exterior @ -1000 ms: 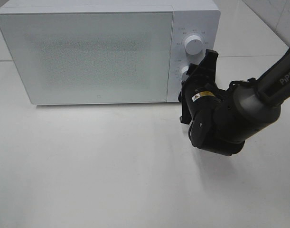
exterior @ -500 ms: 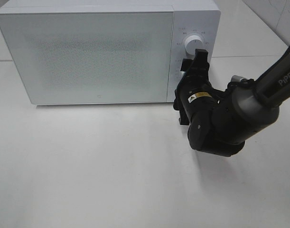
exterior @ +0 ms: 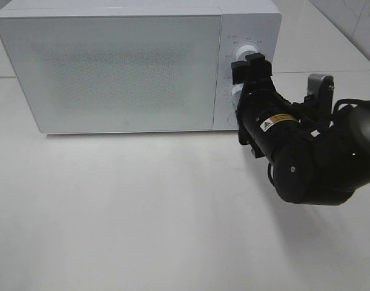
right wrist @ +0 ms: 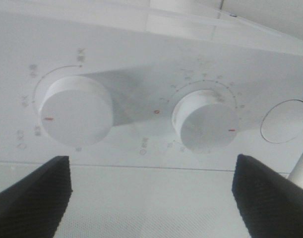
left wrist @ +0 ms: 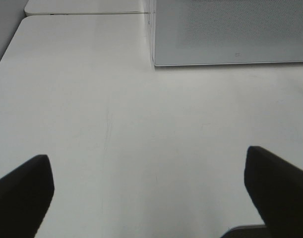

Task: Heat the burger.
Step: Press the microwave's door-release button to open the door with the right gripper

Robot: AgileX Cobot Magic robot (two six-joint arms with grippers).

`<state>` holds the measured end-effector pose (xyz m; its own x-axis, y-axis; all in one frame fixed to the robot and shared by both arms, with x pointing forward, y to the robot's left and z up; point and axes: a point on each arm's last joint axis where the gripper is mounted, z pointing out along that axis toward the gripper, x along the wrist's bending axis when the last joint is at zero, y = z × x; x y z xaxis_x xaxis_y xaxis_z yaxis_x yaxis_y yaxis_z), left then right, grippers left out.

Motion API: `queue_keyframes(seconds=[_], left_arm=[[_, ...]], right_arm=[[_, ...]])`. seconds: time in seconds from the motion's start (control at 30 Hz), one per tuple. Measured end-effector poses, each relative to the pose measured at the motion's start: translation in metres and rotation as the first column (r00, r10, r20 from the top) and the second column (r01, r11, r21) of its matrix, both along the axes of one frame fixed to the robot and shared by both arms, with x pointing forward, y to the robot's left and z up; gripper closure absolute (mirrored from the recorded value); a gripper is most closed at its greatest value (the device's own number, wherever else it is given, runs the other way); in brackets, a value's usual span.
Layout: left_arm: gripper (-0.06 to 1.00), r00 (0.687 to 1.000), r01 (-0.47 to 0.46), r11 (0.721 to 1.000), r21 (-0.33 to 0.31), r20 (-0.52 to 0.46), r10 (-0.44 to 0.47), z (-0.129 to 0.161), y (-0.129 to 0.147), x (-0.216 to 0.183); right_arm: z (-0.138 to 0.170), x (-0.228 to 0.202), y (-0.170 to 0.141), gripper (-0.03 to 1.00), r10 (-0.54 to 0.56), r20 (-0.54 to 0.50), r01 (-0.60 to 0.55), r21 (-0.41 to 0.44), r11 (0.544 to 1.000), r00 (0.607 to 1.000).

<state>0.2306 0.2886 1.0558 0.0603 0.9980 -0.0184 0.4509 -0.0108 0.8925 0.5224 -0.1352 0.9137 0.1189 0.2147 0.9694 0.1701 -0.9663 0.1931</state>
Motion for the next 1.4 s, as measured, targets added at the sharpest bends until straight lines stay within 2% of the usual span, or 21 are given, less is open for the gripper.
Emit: queue_keyframes(seconds=[0.13,0.27,0.3,0.33,0.4,0.43,0.5,0.53,0.6,0.67,0.7,0.73,0.77,0.83,0.87,0.9,1.03,1.1,1.2,1.37,1.4], left_arm=[[-0.05,1.000,0.000,1.000,0.000,0.000,0.000,0.000,0.000,0.000],[-0.05,1.000,0.000,1.000,0.000,0.000,0.000,0.000,0.000,0.000],[-0.05,1.000,0.000,1.000,0.000,0.000,0.000,0.000,0.000,0.000],[-0.05,1.000,0.000,1.000,0.000,0.000,0.000,0.000,0.000,0.000],[-0.05,1.000,0.000,1.000,0.000,0.000,0.000,0.000,0.000,0.000],[-0.05,1.000,0.000,1.000,0.000,0.000,0.000,0.000,0.000,0.000],[-0.05,1.000,0.000,1.000,0.000,0.000,0.000,0.000,0.000,0.000],[-0.05,1.000,0.000,1.000,0.000,0.000,0.000,0.000,0.000,0.000],[-0.05,1.000,0.000,1.000,0.000,0.000,0.000,0.000,0.000,0.000],[-0.05,1.000,0.000,1.000,0.000,0.000,0.000,0.000,0.000,0.000],[-0.05,1.000,0.000,1.000,0.000,0.000,0.000,0.000,0.000,0.000],[-0.05,1.000,0.000,1.000,0.000,0.000,0.000,0.000,0.000,0.000],[-0.05,1.000,0.000,1.000,0.000,0.000,0.000,0.000,0.000,0.000],[-0.05,1.000,0.000,1.000,0.000,0.000,0.000,0.000,0.000,0.000],[-0.05,1.000,0.000,1.000,0.000,0.000,0.000,0.000,0.000,0.000],[-0.05,1.000,0.000,1.000,0.000,0.000,0.000,0.000,0.000,0.000],[-0.05,1.000,0.000,1.000,0.000,0.000,0.000,0.000,0.000,0.000],[-0.05,1.000,0.000,1.000,0.000,0.000,0.000,0.000,0.000,0.000],[-0.05,1.000,0.000,1.000,0.000,0.000,0.000,0.000,0.000,0.000],[-0.05,1.000,0.000,1.000,0.000,0.000,0.000,0.000,0.000,0.000],[-0.05,1.000,0.000,1.000,0.000,0.000,0.000,0.000,0.000,0.000]], right_arm=[[0.008,-0.008,-0.002,0.12,0.058,-0.025,-0.061,-0.114,0.992,0.998],[0.027,-0.020,-0.003,0.12,0.163,-0.082,-0.181,-0.322,0.929,0.983],[0.027,-0.020,-0.003,0.12,0.163,-0.082,-0.181,-0.322,0.929,0.983],[0.035,-0.024,-0.003,0.12,0.219,-0.107,-0.243,-0.426,0.871,0.970],[0.039,-0.027,-0.003,0.12,0.242,-0.117,-0.269,-0.465,0.843,0.963],[0.049,-0.032,-0.003,0.12,0.297,-0.140,-0.323,-0.552,0.768,0.945],[0.054,-0.035,-0.003,0.12,0.318,-0.145,-0.340,-0.583,0.738,0.937],[0.064,-0.041,-0.004,0.12,0.366,-0.156,-0.374,-0.653,0.658,0.917],[0.070,-0.044,-0.005,0.12,0.385,-0.154,-0.381,-0.678,0.628,0.910],[0.082,-0.053,-0.007,0.12,0.449,-0.175,-0.411,-0.758,0.507,0.876],[0.082,-0.053,-0.007,0.12,0.449,-0.175,-0.411,-0.758,0.507,0.876],[0.088,-0.058,-0.009,0.12,0.484,-0.201,-0.434,-0.788,0.437,0.852],[0.088,-0.058,-0.009,0.12,0.484,-0.201,-0.434,-0.788,0.437,0.852],[0.093,-0.067,-0.014,0.12,0.527,-0.262,-0.484,-0.806,0.342,0.809],[0.093,-0.067,-0.014,0.12,0.527,-0.262,-0.484,-0.806,0.342,0.809],[0.095,-0.071,-0.018,0.12,0.548,-0.305,-0.514,-0.811,0.279,0.779],[0.101,-0.077,-0.027,0.12,0.566,-0.345,-0.533,-0.821,0.204,0.748],[0.108,-0.084,-0.041,0.12,0.581,-0.407,-0.570,-0.813,0.122,0.705],[0.111,-0.086,-0.045,0.13,0.584,-0.425,-0.582,-0.807,0.101,0.691],[0.128,-0.103,-0.062,0.14,0.565,-0.560,-0.651,-0.757,-0.054,0.605],[0.128,-0.103,-0.062,0.14,0.565,-0.560,-0.651,-0.757,-0.054,0.605]])
